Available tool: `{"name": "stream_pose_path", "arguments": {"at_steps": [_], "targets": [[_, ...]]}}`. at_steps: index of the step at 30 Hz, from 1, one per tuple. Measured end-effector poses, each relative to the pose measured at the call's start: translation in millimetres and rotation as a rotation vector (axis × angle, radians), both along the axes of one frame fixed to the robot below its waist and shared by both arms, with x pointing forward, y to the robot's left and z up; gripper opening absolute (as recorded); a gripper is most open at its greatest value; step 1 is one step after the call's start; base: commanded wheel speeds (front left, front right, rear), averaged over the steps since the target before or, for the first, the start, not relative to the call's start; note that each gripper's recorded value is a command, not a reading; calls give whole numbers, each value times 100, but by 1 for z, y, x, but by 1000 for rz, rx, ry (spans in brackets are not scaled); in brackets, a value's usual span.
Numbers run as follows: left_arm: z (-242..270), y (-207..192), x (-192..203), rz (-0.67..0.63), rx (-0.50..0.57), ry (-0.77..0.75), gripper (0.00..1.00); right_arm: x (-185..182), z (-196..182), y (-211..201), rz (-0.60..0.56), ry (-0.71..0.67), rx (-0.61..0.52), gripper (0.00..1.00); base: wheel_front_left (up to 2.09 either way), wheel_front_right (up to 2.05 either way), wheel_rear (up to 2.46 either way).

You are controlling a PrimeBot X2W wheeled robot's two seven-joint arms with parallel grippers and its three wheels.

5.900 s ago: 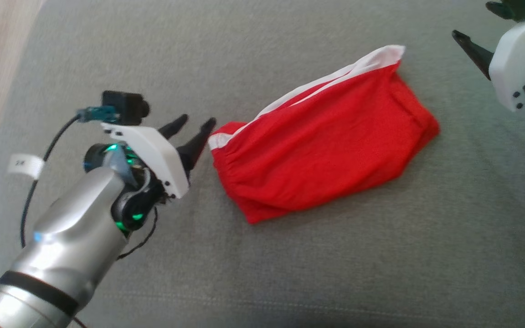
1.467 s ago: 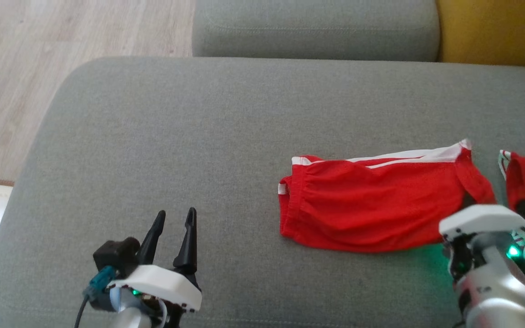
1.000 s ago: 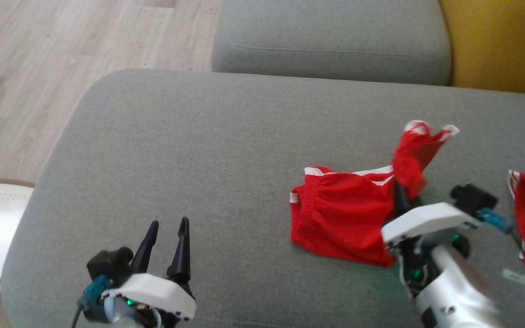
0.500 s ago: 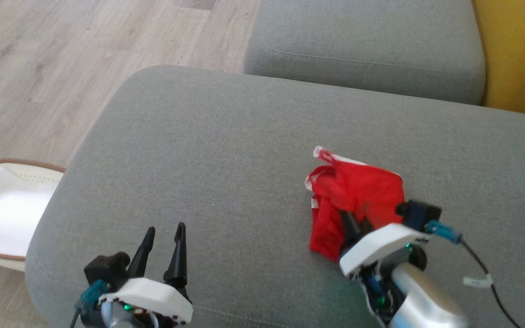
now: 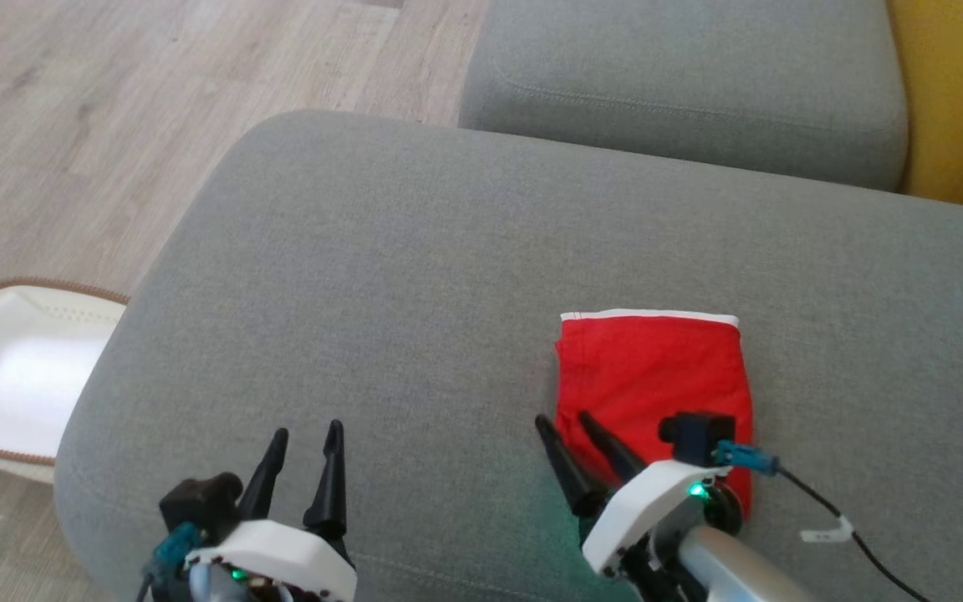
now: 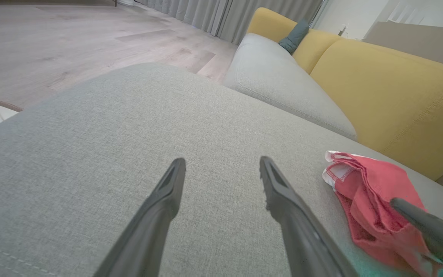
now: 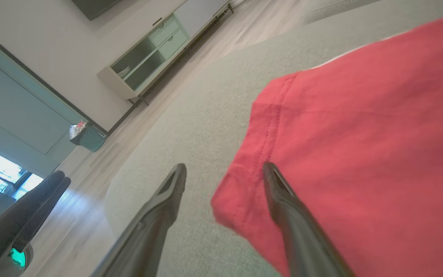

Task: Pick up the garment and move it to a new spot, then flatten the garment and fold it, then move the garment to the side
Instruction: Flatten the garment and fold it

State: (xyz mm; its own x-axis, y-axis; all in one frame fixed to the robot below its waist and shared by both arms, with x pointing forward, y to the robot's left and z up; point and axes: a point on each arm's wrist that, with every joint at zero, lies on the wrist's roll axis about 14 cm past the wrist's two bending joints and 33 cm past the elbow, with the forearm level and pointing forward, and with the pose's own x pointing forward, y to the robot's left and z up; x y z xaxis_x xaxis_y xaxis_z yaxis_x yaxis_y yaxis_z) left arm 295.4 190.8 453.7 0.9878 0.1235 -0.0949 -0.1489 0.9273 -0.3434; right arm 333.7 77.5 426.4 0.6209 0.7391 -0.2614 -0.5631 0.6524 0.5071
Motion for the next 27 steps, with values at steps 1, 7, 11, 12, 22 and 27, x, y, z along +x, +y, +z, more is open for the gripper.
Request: {"name": "stream_pose_path", "arguments": {"at_steps": [1,7,11,12,22,27], "targets": [[-1,-1,0,-3,-1,3,100,-3,-3,2,16,2,-8,100,0,0,0],[-4,0,-2,7,-9,14,100,-15,-16,8,75,24,-54,100,0,0,0],[-5,1,-2,12,-8,21,100,-18,-31,3,85,56,-103,100,0,0,0],[-6,1,-1,12,-8,23,100,-18,-32,2,87,57,-112,100,0,0,0],[0,-13,18,-43,-14,6,100,32,7,-18,-34,-97,-73,100,0,0,0],[16,-33,38,-118,-15,-44,100,87,57,-81,-186,-341,-154,100,0,0,0]]}}
